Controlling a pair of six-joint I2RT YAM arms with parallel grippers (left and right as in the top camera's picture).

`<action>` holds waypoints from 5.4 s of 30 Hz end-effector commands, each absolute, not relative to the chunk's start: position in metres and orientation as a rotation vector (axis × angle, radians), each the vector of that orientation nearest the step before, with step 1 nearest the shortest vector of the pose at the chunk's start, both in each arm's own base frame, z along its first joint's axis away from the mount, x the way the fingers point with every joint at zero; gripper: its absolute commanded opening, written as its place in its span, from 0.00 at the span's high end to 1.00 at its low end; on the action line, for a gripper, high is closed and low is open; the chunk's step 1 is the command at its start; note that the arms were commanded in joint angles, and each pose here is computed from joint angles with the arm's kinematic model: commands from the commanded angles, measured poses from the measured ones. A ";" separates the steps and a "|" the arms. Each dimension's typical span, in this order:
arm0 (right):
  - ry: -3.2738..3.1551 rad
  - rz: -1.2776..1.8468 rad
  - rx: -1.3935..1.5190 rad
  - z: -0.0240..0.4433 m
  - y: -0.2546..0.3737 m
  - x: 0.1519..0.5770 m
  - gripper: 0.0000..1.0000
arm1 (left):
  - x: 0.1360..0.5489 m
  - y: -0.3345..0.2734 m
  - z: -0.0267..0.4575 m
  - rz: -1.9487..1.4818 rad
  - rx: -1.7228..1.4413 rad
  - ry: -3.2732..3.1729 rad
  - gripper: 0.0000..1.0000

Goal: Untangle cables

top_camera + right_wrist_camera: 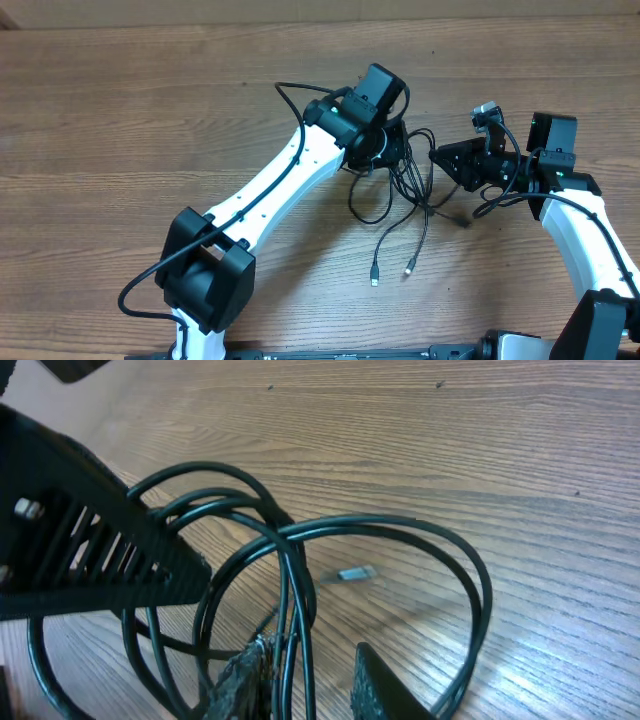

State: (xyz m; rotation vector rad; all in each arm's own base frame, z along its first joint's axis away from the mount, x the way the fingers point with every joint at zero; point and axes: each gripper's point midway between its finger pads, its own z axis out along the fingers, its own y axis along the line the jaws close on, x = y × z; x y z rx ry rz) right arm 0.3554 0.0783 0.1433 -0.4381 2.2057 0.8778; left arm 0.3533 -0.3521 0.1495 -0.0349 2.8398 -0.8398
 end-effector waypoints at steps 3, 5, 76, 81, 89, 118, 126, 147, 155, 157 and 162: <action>2.188 0.859 -0.449 0.148 0.076 0.360 0.70 | 0.342 -0.372 0.169 -1.034 0.084 2.813 0.96; 2.188 0.859 -0.449 0.148 0.076 0.360 0.69 | 0.340 -0.378 0.174 -1.084 0.114 2.801 0.96; 2.170 0.846 -0.459 0.151 0.076 0.363 0.91 | 0.313 -0.414 0.198 -1.333 0.335 2.726 0.96; 2.170 0.847 -0.458 0.151 0.076 0.363 0.96 | 0.317 -0.411 0.194 -1.288 0.312 2.730 0.96; 2.183 0.855 -0.451 0.149 0.076 0.361 0.96 | 0.318 -0.407 0.191 -1.260 0.296 2.744 0.96; 2.444 0.553 0.222 0.111 0.014 0.376 0.96 | 0.346 -0.357 0.153 -0.764 0.093 2.805 0.96; 2.496 0.386 0.608 0.093 -0.028 0.363 0.96 | 0.349 -0.343 0.147 -0.703 0.019 2.833 0.96; 2.416 0.376 1.034 0.084 -0.113 0.326 0.91 | 0.356 -0.333 0.146 -0.676 -0.011 2.830 0.96; 2.428 0.426 0.890 0.089 -0.105 0.333 0.64 | 0.355 -0.334 0.146 -0.658 0.130 2.814 0.96; 2.422 0.453 0.856 0.092 -0.102 0.336 0.46 | 0.355 -0.334 0.146 -0.654 0.156 2.809 0.96; 2.414 0.464 0.846 0.093 -0.101 0.338 0.19 | 0.352 -0.336 0.147 -0.661 0.270 2.793 0.96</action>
